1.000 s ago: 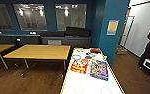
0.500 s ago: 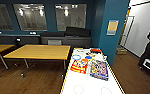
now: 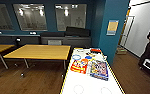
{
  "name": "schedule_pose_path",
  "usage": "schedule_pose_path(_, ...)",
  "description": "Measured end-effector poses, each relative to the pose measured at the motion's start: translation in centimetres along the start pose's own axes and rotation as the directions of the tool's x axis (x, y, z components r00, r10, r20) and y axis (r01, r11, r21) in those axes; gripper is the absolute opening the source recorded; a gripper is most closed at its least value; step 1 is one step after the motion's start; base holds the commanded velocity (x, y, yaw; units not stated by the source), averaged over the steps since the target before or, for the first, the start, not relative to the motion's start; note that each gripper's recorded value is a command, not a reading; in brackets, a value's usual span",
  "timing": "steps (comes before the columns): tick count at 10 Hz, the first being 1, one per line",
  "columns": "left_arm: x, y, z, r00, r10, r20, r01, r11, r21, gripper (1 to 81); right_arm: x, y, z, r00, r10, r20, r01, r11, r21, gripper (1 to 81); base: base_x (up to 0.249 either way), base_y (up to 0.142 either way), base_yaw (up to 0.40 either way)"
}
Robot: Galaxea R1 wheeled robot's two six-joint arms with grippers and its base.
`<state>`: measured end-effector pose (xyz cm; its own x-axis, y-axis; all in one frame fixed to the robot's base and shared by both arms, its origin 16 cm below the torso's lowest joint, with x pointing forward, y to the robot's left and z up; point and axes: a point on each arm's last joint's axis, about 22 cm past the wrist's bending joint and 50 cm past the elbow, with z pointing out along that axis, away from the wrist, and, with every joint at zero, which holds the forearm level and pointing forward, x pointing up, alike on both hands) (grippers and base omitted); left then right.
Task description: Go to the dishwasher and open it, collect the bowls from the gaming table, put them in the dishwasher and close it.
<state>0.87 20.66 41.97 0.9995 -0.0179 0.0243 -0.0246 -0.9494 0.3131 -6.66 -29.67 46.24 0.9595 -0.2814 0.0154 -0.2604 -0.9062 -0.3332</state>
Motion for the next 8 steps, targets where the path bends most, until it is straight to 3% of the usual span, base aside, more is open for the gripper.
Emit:
schedule_pose_path(2, -0.1, 0.1, 0.1, 1.0, 0.0, 0.001, 0.0, 1.0, 0.005, 1.0, 0.3, 1.6, 1.2, 0.9999, -0.015, 0.003, 0.015, 0.9979, -0.063, 1.0, 0.0, 0.0, 0.0)
schedule_pose_path(5, -0.3, -0.1, 0.1, 1.0, 0.0, 0.003, 0.0, 1.0, 0.007, 1.0, -0.8, -0.9, 2.9, 0.9995, -0.019, 0.026, 0.021, 0.9985, -0.05, 1.0, 0.0, 0.0, 0.0)
schedule_pose_path(8, 0.6, 0.0, 0.1, 1.0, 0.002, -0.006, -0.002, 1.0, 0.006, 1.0, -0.3, -0.8, 2.9, 0.9995, -0.023, 0.024, 0.024, 0.9983, -0.054, 1.0, -0.076, 0.0, 0.0)
